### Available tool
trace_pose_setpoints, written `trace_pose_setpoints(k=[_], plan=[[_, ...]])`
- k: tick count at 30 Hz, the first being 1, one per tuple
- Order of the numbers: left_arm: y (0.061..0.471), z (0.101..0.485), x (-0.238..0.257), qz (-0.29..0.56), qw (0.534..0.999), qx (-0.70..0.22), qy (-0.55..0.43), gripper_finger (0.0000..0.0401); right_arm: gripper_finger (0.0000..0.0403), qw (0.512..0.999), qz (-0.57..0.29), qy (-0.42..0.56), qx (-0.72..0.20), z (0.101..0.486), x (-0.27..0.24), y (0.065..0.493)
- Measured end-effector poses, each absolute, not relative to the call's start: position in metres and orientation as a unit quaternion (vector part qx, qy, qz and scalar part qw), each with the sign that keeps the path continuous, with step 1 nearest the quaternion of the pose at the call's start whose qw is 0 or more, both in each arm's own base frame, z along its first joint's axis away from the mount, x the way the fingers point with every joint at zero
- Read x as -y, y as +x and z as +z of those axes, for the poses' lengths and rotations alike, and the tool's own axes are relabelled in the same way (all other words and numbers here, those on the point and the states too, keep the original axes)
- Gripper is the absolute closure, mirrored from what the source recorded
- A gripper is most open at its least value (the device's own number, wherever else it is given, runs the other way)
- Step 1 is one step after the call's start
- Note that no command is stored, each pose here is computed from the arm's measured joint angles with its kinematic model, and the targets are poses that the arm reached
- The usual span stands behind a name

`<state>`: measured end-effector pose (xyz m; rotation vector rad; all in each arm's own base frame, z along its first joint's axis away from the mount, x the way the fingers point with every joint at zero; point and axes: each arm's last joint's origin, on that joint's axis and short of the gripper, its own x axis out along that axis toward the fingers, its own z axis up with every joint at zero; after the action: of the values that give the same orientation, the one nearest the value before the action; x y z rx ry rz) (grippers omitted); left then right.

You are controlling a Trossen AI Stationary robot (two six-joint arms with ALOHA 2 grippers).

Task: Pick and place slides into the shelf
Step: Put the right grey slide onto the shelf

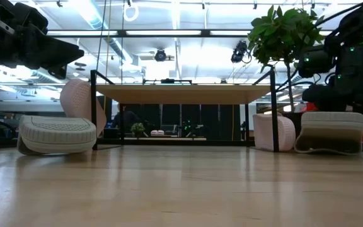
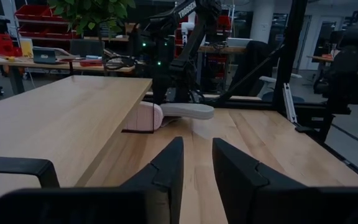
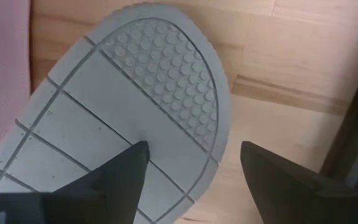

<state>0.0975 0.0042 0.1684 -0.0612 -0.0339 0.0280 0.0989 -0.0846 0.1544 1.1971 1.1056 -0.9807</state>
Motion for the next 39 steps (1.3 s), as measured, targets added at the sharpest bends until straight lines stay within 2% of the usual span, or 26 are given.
trace_pose_setpoints(k=[7, 15, 19, 25, 29, 39], plan=[[0.098, 0.168, -0.004, 0.014, 0.999, 0.017, -0.03, 0.0307, 0.0136, 0.553, -0.425, 0.566, -0.438, 0.129, 0.077, 0.094], [0.098, 0.168, -0.004, 0.014, 0.999, 0.017, -0.031, 0.031, 0.0155, 0.557, -0.439, 0.556, -0.433, 0.127, 0.077, 0.094], [0.098, 0.168, -0.004, 0.014, 0.999, 0.017, -0.031, 0.0315, 0.0196, 0.563, -0.444, 0.55, -0.429, 0.127, 0.078, 0.095], [0.098, 0.168, -0.004, 0.014, 0.999, 0.017, -0.032, 0.0313, 0.0295, 0.566, -0.457, 0.537, -0.427, 0.126, 0.079, 0.094], [0.098, 0.168, -0.004, 0.014, 0.999, 0.017, -0.032, 0.031, 0.0342, 0.575, -0.459, 0.523, -0.43, 0.127, 0.075, 0.096], [0.098, 0.168, -0.004, 0.014, 0.999, 0.016, -0.032, 0.0321, 0.0357, 0.607, -0.479, 0.479, -0.417, 0.162, 0.063, 0.104]])
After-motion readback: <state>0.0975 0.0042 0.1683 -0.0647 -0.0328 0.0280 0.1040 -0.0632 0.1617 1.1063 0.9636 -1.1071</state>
